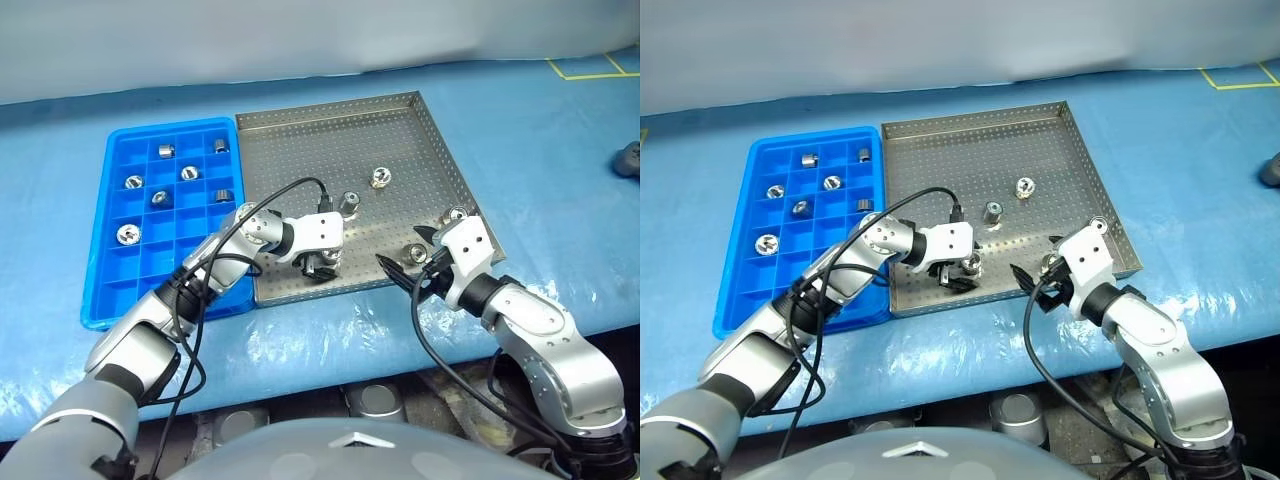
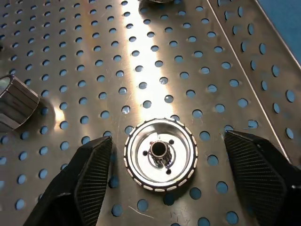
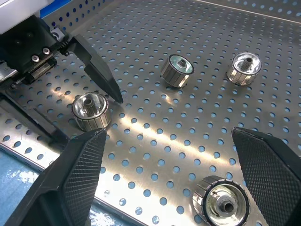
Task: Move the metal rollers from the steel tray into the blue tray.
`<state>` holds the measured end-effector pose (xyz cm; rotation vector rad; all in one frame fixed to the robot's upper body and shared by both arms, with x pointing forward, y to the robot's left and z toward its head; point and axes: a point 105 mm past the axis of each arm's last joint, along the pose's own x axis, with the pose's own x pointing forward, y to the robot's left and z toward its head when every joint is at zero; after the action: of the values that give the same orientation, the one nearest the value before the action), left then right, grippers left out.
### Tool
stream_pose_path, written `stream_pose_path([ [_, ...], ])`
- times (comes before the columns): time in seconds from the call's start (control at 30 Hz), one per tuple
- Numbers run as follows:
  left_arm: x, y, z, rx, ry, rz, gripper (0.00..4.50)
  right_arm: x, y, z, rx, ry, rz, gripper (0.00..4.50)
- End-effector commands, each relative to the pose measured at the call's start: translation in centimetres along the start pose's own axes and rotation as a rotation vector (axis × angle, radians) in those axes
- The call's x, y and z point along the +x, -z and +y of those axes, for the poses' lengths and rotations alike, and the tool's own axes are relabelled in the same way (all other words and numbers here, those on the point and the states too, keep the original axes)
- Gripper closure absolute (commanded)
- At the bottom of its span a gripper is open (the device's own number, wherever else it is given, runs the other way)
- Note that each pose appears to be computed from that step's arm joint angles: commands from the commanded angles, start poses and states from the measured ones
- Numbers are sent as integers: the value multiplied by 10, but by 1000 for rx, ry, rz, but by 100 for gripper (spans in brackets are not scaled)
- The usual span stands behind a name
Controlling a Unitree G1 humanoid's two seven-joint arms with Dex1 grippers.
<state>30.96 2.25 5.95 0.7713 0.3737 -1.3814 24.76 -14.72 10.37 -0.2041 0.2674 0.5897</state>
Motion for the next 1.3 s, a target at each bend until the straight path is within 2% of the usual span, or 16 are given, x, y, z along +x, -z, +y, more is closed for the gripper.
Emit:
stream_pose_path([
  [0.03,-6,-5,0,1,-22,-29,186,1,-12,4,-32,-11,-49,0],
  [0.13,-13,-10,2,-31,-58,-70,278,4,-14,5,-35,-24,-53,0],
  [0.3,-47,-17,25,-200,-306,-200,280,15,-22,15,-58,-95,-77,0],
  [0.37,-74,-9,44,-323,-540,-257,280,21,-30,24,-67,-144,-98,0],
  [0.5,-129,7,59,-454,-924,-329,280,32,-41,37,-85,-220,-129,0],
  [0.6,-158,16,58,-523,-1115,-346,280,37,-47,43,-93,-263,-147,0],
  [0.73,-191,40,34,-593,-1327,-311,280,48,-56,63,-117,-380,-171,0],
  [0.9,-189,68,6,-667,-1377,-201,280,55,-60,72,-138,-446,-177,0],
  [1.1,-180,86,-24,-779,-1398,-110,280,56,-59,73,-139,-464,-172,0],
  [1.23,-174,93,-30,-826,-1375,-90,280,56,-58,74,-135,-466,-169,0],
  [1.3,-175,97,-30,-841,-1385,-71,207,56,-58,73,-136,-462,-170,0],
])
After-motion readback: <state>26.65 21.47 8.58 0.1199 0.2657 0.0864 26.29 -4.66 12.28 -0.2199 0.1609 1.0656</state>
